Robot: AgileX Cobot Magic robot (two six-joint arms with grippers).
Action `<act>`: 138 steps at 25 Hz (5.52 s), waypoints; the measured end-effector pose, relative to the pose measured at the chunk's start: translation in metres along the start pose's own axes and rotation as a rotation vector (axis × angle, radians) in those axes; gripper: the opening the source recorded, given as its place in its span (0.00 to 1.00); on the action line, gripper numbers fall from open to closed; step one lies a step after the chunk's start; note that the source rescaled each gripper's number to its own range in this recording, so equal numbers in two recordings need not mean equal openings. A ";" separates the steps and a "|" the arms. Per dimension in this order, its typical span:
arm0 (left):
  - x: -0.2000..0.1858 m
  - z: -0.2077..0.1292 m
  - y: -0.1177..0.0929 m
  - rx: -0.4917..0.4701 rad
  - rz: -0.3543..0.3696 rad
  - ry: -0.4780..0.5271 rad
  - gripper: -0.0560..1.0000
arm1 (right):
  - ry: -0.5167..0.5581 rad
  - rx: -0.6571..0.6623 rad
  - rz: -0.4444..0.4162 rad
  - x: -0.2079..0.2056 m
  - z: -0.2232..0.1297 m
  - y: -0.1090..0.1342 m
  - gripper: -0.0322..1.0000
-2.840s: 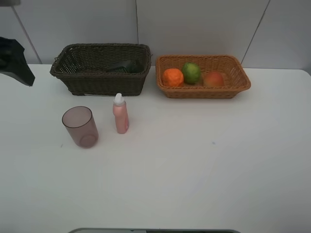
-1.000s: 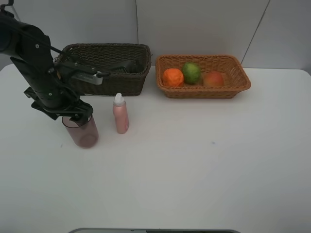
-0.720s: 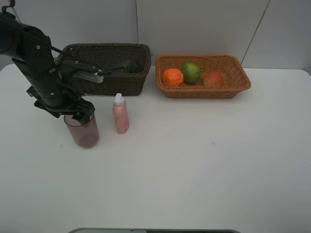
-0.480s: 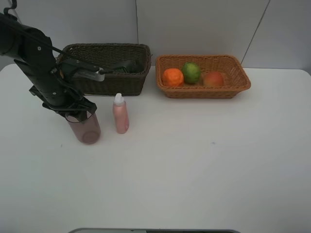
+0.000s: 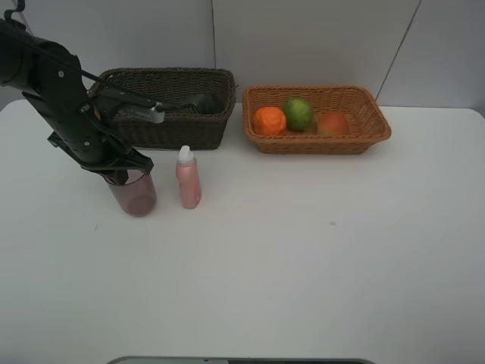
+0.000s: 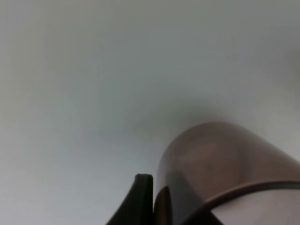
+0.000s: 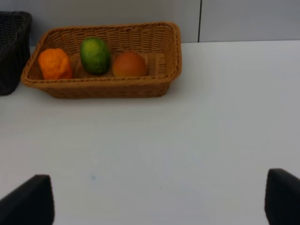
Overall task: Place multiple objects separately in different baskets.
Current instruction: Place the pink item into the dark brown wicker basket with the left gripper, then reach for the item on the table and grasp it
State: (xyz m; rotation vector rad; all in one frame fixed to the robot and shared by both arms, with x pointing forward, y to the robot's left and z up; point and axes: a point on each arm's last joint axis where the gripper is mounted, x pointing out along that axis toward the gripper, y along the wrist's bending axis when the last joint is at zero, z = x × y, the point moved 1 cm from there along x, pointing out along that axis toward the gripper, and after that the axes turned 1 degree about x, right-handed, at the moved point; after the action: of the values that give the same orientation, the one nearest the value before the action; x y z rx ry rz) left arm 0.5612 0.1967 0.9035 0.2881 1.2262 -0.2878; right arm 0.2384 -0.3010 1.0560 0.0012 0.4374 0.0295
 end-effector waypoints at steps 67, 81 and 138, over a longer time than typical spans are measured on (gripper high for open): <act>-0.066 0.156 0.064 -0.167 0.147 -0.272 0.05 | 0.000 0.000 0.000 0.000 0.000 0.000 1.00; 0.011 0.159 0.073 -0.122 0.164 -0.274 0.05 | 0.000 0.000 0.000 0.000 0.000 0.000 1.00; -0.063 0.097 -0.102 -0.176 0.017 0.019 1.00 | 0.000 0.000 0.000 0.000 0.000 0.000 1.00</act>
State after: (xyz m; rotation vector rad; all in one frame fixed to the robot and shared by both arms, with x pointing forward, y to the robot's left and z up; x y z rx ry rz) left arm 0.5893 0.0702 0.9878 0.1498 1.2579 -0.1614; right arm 0.2384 -0.3010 1.0560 0.0012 0.4374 0.0295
